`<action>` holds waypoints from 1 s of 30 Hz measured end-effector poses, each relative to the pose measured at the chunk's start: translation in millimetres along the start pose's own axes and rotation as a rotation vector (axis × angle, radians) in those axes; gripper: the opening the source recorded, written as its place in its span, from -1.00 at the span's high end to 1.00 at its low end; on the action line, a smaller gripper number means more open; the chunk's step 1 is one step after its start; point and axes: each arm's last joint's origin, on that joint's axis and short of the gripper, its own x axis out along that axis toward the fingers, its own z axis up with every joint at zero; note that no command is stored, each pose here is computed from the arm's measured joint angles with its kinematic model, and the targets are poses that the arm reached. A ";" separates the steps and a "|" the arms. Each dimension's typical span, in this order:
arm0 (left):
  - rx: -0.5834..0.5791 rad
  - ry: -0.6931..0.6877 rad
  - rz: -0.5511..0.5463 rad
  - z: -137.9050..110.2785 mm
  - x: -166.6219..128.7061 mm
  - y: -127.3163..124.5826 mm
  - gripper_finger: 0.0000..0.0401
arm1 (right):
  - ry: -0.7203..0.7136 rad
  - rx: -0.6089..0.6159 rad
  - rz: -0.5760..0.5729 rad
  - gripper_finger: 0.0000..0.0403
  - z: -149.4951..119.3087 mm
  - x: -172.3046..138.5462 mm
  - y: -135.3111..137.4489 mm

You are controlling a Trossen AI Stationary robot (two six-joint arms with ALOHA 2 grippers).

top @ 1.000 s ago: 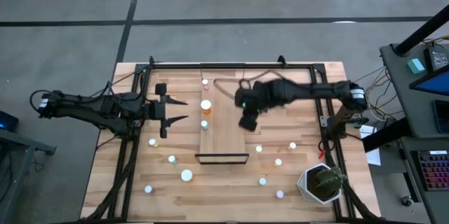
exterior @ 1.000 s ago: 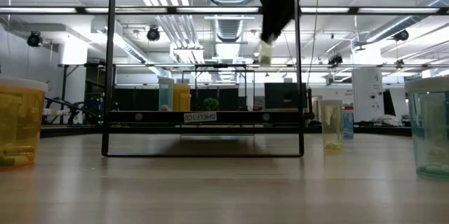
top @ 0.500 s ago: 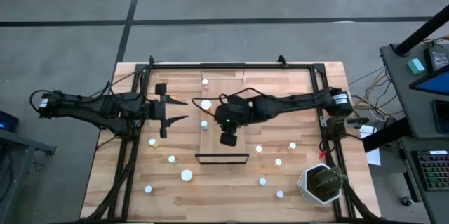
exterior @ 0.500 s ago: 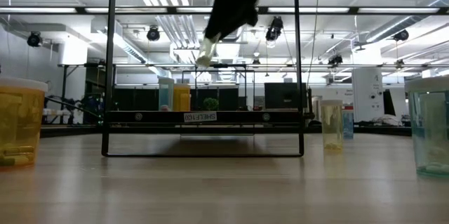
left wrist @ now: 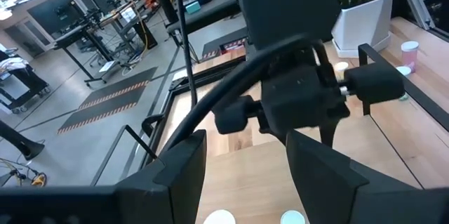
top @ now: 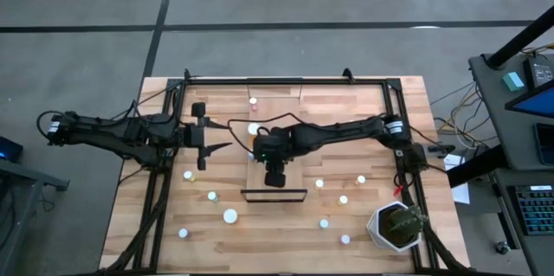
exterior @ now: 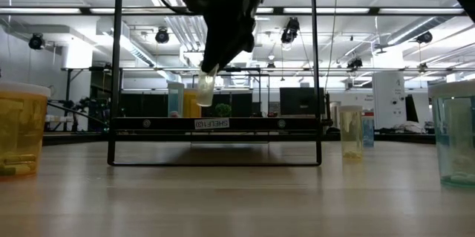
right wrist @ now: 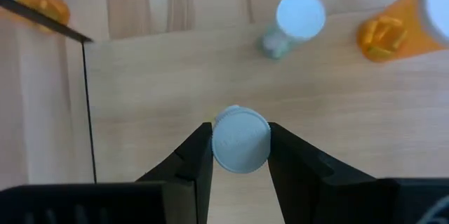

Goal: Pick and place medicine bottles onto shelf by color
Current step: Put the yellow pill bottle on the shelf

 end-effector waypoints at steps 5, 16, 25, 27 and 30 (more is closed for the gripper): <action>0.000 -0.001 0.000 0.1 0.0 0.1 0.10 | 0.039 -0.013 -0.005 0.47 2.9 6.8 0.6; 0.000 -0.002 -0.001 0.2 0.1 0.0 0.10 | 0.063 -0.048 0.003 0.47 1.5 13.2 2.9; 0.000 -0.002 -0.001 0.2 0.1 0.0 0.10 | 0.065 -0.047 0.002 0.23 1.2 13.2 3.8; 0.000 -0.002 0.000 0.2 -0.1 0.0 0.10 | 0.064 -0.051 0.002 0.15 1.2 13.2 3.8; 0.000 -0.002 -0.001 0.2 0.0 0.0 0.10 | 0.064 -0.054 0.002 0.06 1.2 13.0 3.7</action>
